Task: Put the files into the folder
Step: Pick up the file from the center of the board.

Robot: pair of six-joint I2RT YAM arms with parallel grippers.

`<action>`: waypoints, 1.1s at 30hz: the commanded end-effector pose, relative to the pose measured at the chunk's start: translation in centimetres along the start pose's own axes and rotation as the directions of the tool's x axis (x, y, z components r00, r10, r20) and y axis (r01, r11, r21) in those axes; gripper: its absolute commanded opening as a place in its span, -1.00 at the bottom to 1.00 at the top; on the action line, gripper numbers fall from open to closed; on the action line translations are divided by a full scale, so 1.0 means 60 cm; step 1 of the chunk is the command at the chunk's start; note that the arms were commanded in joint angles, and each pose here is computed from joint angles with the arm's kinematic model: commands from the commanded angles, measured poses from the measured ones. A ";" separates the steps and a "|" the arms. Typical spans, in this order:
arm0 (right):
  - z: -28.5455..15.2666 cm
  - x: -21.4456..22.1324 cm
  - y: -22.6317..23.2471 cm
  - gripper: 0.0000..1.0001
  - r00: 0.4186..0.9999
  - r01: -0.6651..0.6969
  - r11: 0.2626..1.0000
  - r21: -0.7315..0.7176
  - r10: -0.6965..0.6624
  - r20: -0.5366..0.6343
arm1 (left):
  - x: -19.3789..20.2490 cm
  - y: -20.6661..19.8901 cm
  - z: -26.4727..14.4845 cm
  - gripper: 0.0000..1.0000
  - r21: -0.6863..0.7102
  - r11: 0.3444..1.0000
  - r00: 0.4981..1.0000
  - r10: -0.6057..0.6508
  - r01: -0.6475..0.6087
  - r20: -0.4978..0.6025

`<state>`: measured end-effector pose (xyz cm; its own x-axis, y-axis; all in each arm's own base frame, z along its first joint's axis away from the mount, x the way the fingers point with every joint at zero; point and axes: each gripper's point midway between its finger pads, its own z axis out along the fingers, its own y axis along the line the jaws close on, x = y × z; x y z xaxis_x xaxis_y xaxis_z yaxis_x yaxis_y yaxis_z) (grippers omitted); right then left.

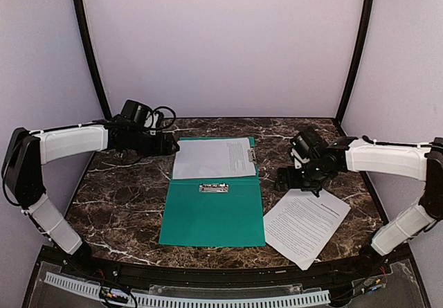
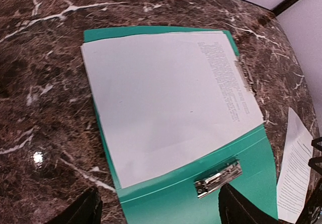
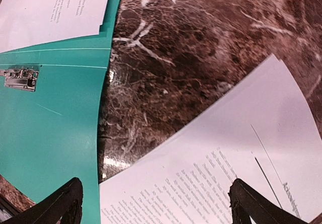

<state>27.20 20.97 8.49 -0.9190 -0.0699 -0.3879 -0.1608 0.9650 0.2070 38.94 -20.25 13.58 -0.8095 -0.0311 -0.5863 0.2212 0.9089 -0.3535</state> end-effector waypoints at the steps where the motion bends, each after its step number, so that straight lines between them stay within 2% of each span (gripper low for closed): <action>1: -0.032 0.072 -0.058 0.97 0.981 -0.175 0.978 0.111 0.183 -0.065 | 0.010 -0.134 0.000 0.59 0.218 0.964 0.988 0.156 -0.152 -0.003; 6: -0.075 0.123 -0.090 0.97 0.933 -0.351 0.928 0.122 0.359 -0.042 | 0.062 -0.273 0.038 0.49 0.405 0.869 0.942 0.333 -0.286 -0.049; 9: -0.086 0.161 -0.108 0.97 0.889 -0.449 0.885 0.122 0.456 -0.043 | 0.073 -0.348 0.042 0.43 0.469 0.805 0.906 0.422 -0.363 -0.024; 10: -0.089 0.173 -0.114 0.97 0.877 -0.471 0.873 0.125 0.479 -0.044 | 0.100 -0.370 0.057 0.43 0.488 0.781 0.883 0.467 -0.390 -0.040; 11: -0.091 0.184 -0.119 0.96 0.866 -0.488 0.863 0.134 0.497 -0.052 | 0.092 -0.393 0.052 0.43 0.499 0.764 0.874 0.485 -0.409 -0.027; 12: -0.093 0.195 -0.125 0.96 0.855 -0.502 0.852 0.150 0.515 -0.060 | 0.121 -0.407 0.072 0.43 0.513 0.744 0.849 0.525 -0.428 -0.054; 16: -0.094 0.235 -0.141 0.96 0.835 -0.509 0.826 0.244 0.542 -0.095 | 0.158 -0.468 0.099 0.41 0.555 0.687 0.791 0.606 -0.469 -0.082; 20: -0.077 0.268 -0.136 0.96 0.815 -0.519 0.815 0.257 0.562 -0.137 | 0.203 -0.503 0.131 0.40 0.598 0.651 0.751 0.649 -0.468 -0.119; 26: -0.062 0.302 -0.142 0.94 0.798 -0.538 0.796 0.277 0.587 -0.137 | 0.259 -0.533 0.172 0.34 0.640 0.621 0.705 0.689 -0.452 -0.170; 33: -0.037 0.325 -0.138 0.86 0.782 -0.570 0.785 0.244 0.609 -0.133 | 0.307 -0.542 0.194 0.26 0.672 0.624 0.690 0.687 -0.398 -0.229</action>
<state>9.72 10.56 1.88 -0.8887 0.4556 -0.0509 0.4471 0.8858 0.1242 24.75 -54.91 5.30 -0.5308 0.6782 -0.5082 0.8374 0.3275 -0.4376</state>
